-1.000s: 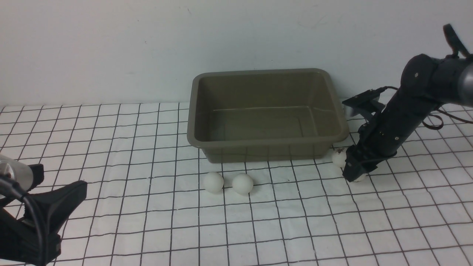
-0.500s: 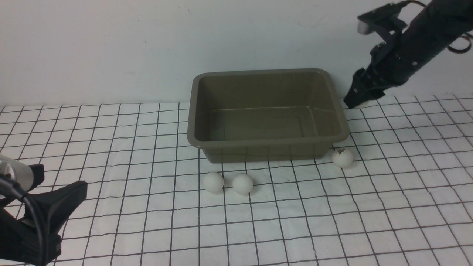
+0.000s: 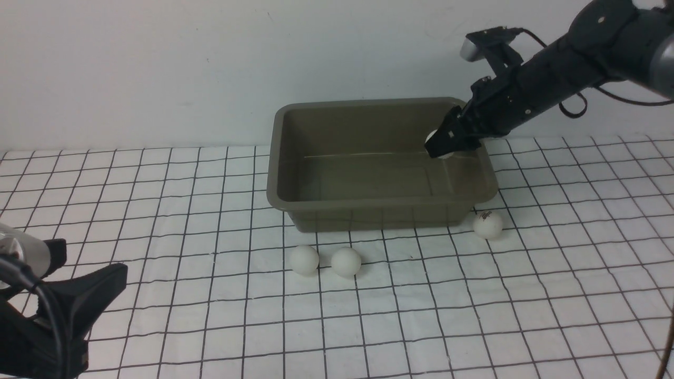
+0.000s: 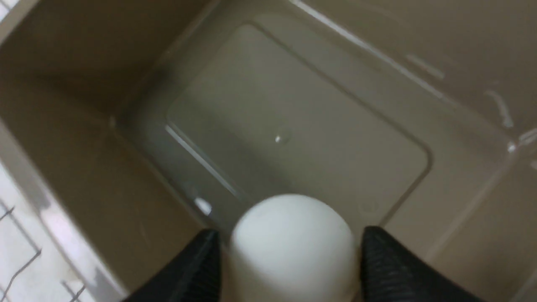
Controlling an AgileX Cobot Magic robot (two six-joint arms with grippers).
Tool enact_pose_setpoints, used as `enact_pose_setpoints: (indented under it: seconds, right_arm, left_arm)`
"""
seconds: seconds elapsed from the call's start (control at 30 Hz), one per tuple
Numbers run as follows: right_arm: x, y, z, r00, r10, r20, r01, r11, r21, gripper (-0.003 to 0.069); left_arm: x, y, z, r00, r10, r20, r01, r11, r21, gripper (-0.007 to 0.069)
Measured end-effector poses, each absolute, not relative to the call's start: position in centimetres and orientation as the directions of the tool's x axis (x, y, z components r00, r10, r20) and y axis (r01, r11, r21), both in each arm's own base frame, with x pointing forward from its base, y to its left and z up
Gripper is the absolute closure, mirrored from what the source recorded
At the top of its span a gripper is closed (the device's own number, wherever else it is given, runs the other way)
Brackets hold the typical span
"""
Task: Put the table tennis balls into the box on the white checkered tablecloth.
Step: 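Release the ping pong ball into the bin and lift the gripper away, then reach for and grasp a ping pong ball on the table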
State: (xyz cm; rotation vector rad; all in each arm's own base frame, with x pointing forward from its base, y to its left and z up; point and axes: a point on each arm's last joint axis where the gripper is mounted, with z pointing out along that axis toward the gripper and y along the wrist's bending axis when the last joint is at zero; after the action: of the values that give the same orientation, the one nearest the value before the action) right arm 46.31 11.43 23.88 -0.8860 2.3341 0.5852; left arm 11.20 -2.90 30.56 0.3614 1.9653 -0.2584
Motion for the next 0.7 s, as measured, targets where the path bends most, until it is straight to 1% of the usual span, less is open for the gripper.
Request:
enact_pose_setpoints:
  seconds: [0.07,0.13,0.2,0.23,0.4,0.53,0.7]
  right_arm:
    - [46.4,11.5,24.2,-0.609,-0.449,-0.654,-0.705,0.685,0.185,0.0160]
    - [46.6,11.2,25.1,-0.593,-0.445,-0.671,-0.706,0.688,0.169,0.0138]
    - [46.6,10.3,26.8,-0.570,-0.451,-0.687,-0.709,0.692,0.134,0.0137]
    - [46.5,9.4,28.1,-0.554,-0.453,-0.699,-0.706,0.700,0.107,0.0139]
    - [45.5,6.2,31.7,-0.522,-0.475,-0.709,-0.684,0.730,0.014,0.0151]
    - [44.6,3.3,33.5,-0.526,-0.490,-0.695,-0.661,0.750,-0.028,0.0154]
    - [43.3,-0.4,34.5,-0.528,-0.537,-0.658,-0.668,0.741,-0.069,0.0155]
  left_arm:
    - [11.2,-2.9,30.6,-0.384,0.134,-0.914,0.366,0.930,-0.017,0.0158]
    - [11.2,-2.9,30.6,-0.384,0.134,-0.914,0.366,0.930,-0.017,0.0158]
    - [11.2,-2.9,30.6,-0.384,0.134,-0.913,0.366,0.930,-0.017,0.0158]
    - [11.2,-2.9,30.6,-0.384,0.134,-0.913,0.366,0.930,-0.017,0.0158]
    - [11.2,-2.9,30.6,-0.384,0.134,-0.913,0.366,0.930,-0.017,0.0158]
    - [11.2,-2.9,30.6,-0.384,0.134,-0.913,0.366,0.930,-0.017,0.0158]
    - [11.2,-2.9,30.5,-0.385,0.134,-0.913,0.366,0.930,-0.017,0.0158]
